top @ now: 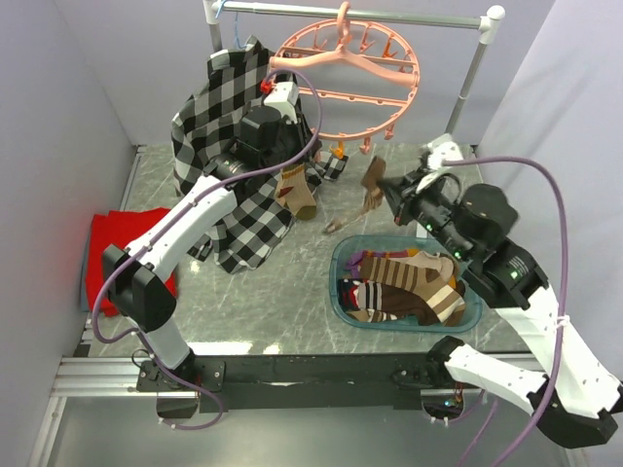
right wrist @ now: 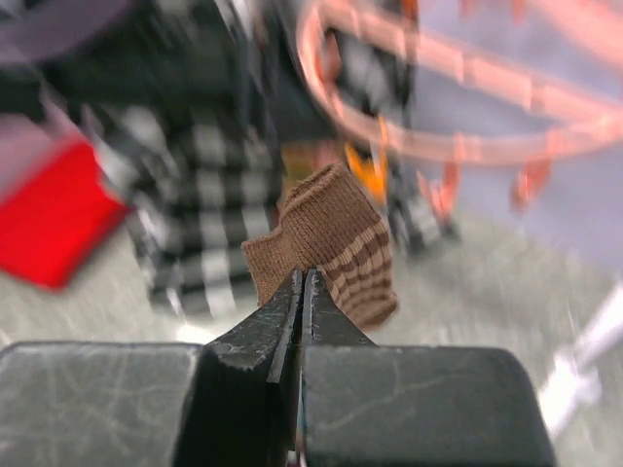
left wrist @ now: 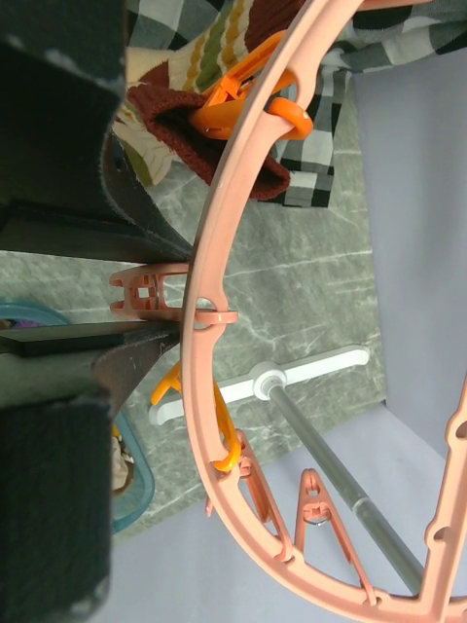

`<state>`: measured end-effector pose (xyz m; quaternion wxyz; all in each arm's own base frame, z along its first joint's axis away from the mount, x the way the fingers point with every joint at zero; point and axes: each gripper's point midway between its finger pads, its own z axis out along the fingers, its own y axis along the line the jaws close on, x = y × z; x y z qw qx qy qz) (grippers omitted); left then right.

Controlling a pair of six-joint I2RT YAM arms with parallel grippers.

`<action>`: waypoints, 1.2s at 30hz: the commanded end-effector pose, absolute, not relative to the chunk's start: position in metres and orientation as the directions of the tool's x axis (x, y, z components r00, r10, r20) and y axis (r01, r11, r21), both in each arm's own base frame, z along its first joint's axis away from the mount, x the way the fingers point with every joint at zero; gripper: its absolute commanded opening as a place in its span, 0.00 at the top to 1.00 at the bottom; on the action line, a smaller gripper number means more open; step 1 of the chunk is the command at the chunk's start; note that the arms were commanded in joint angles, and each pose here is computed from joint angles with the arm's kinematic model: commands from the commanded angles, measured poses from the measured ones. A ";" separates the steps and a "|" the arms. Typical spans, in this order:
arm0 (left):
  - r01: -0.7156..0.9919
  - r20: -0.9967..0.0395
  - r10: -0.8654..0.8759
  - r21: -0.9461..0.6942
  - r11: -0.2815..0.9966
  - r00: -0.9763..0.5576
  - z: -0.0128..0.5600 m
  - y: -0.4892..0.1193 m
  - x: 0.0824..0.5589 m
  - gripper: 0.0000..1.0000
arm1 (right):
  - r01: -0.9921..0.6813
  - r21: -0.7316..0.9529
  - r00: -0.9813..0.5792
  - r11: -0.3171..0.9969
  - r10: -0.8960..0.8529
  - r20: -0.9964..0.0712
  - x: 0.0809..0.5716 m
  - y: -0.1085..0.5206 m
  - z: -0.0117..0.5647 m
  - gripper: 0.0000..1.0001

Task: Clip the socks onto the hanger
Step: Pick up the sock from the bin, then clamp the sock onto the hanger.

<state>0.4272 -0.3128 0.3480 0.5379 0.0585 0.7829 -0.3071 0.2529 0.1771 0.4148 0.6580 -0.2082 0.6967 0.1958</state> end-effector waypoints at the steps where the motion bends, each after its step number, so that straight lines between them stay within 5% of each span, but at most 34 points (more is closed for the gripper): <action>1: 0.459 -0.876 -0.297 -0.457 0.762 -0.379 0.379 -0.314 0.417 0.85 | -0.647 -0.025 0.197 0.762 0.135 -0.971 0.254 0.204 0.480 1.00; 22: 0.437 -0.845 -0.380 -0.524 0.731 -0.376 0.386 -0.313 0.416 0.85 | -0.732 0.270 -0.048 0.625 0.349 -0.936 0.337 0.280 0.338 1.00; 36: 0.445 -0.851 -0.377 -0.515 0.733 -0.365 0.393 -0.313 0.416 0.85 | -0.842 0.128 0.154 0.524 0.460 -0.874 0.301 0.269 0.444 1.00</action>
